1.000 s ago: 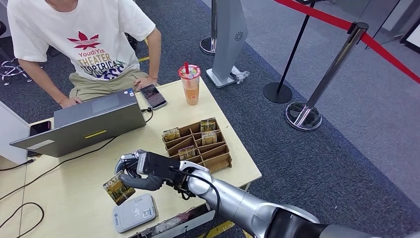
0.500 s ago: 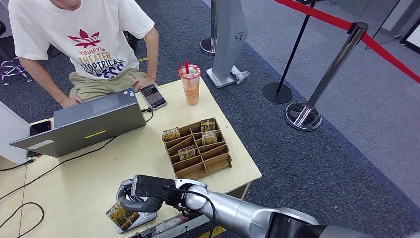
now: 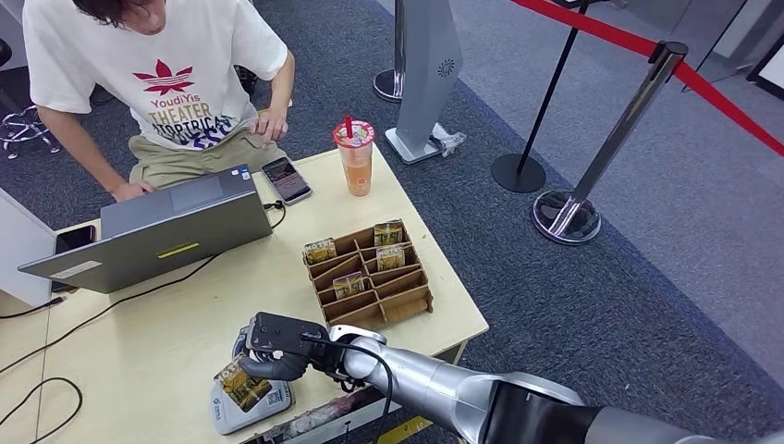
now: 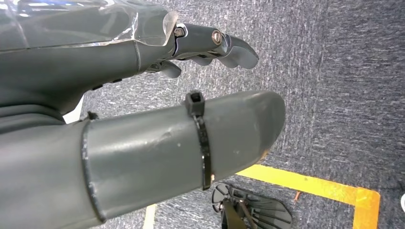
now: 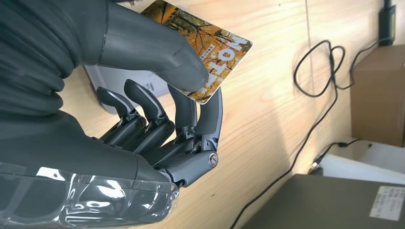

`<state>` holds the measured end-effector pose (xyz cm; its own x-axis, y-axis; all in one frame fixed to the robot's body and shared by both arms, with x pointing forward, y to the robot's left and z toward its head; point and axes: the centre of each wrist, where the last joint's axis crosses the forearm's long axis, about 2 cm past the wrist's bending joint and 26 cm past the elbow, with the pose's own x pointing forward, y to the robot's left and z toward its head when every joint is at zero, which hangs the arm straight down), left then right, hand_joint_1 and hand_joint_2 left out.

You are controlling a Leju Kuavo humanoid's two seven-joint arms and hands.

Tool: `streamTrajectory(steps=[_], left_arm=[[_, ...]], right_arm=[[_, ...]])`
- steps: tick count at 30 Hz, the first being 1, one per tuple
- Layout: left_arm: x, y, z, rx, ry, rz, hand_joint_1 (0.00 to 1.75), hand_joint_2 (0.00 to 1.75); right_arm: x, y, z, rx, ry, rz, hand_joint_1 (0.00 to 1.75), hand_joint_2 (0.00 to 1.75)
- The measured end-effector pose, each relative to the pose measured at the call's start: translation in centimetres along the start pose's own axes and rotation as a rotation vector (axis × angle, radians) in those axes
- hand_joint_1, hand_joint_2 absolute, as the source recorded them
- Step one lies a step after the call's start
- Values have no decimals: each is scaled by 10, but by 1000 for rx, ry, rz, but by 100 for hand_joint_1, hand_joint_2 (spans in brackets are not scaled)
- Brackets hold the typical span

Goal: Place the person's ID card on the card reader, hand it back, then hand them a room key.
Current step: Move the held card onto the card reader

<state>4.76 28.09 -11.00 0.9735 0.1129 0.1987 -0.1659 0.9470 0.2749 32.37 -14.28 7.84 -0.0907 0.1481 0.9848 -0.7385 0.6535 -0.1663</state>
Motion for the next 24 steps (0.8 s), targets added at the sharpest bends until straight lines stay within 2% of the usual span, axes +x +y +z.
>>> streamTrajectory(steps=[12, 24], left_arm=[[0, 0, 0, 1, 2, -1, 0, 0], [0, 0, 0, 0, 2, -2, 0, 0]], right_arm=[[-8, -2, -6, -28, 72, -20, 175, 175], [-29, 14, 4, -34, 156, -73, 175, 175]])
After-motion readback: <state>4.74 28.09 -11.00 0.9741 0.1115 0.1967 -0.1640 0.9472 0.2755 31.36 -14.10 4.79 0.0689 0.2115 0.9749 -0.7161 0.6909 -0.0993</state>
